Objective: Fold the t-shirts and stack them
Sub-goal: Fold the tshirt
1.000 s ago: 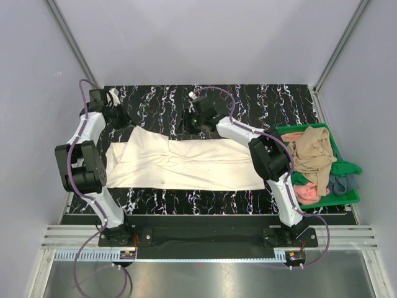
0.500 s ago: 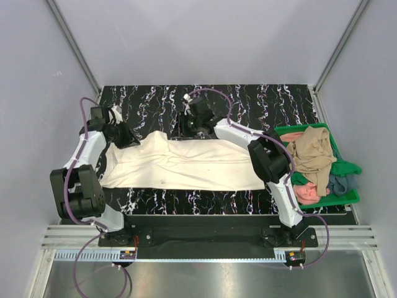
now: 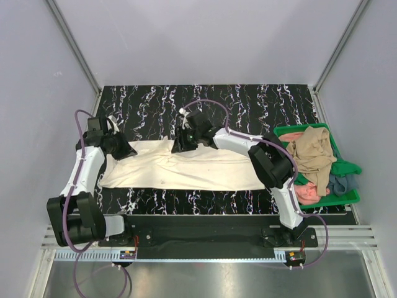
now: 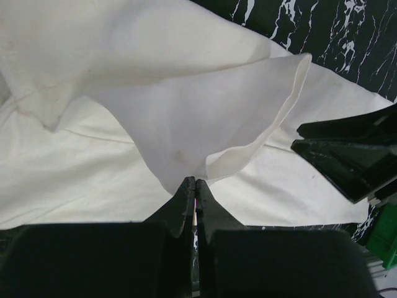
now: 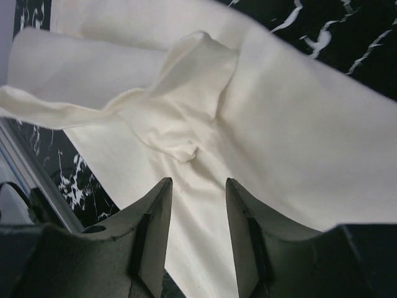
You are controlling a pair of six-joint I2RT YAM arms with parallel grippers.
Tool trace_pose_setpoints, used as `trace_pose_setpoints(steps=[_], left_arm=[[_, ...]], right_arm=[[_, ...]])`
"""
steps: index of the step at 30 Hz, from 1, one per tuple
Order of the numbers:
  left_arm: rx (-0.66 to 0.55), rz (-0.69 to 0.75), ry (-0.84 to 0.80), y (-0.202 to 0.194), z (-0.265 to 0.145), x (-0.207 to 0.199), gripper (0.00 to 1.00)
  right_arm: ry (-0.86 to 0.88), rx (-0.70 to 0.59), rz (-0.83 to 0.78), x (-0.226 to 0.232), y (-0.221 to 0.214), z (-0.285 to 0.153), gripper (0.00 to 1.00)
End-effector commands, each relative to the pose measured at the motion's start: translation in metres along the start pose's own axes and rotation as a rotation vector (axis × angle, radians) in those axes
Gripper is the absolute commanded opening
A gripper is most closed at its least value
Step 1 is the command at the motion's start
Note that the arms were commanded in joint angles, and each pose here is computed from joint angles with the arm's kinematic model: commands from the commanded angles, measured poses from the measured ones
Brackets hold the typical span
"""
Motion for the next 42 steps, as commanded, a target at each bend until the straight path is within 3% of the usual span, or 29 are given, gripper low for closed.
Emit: trace_pose_setpoints(steps=[1,7,12,15,20,27,42], left_arm=[[-0.054,0.0,0.038,-0.003,-0.019,-0.003,0.0],[-0.003,-0.016,0.042,-0.022,-0.019,-0.001,0.0],[0.064,-0.055,0.049,-0.04,-0.005,0.004,0.0],[0.094,-0.065,0.05,-0.044,0.001,0.005,0.0],[0.109,-0.067,0.09,-0.051,0.006,0.01,0.0],[0.106,-0.086,0.12,-0.052,0.01,0.013,0.0],[0.107,-0.094,0.119,-0.053,0.016,0.015,0.0]], right_arm=[[0.065,-0.029,-0.206,0.04,-0.015,-0.018,0.48],[-0.084,-0.126,-0.231,0.031,-0.035,-0.031,0.48],[-0.075,-0.136,-0.189,0.033,-0.038,-0.041,0.48],[-0.1,-0.183,-0.027,0.038,-0.036,-0.045,0.48],[-0.066,-0.133,0.104,0.043,-0.037,-0.025,0.45],[-0.057,-0.106,0.104,0.043,-0.031,0.008,0.42],[-0.069,-0.078,0.115,0.034,-0.032,0.03,0.41]])
Point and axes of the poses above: each gripper's point midway between its finger pads, its own z axis out along the fingers, its own x axis along the line the jaws close on, y = z × x, the point moved 8 cm from there along -z, back along the fingers, and after that the axes turned 14 degrees about z, right-handed, at the moved point
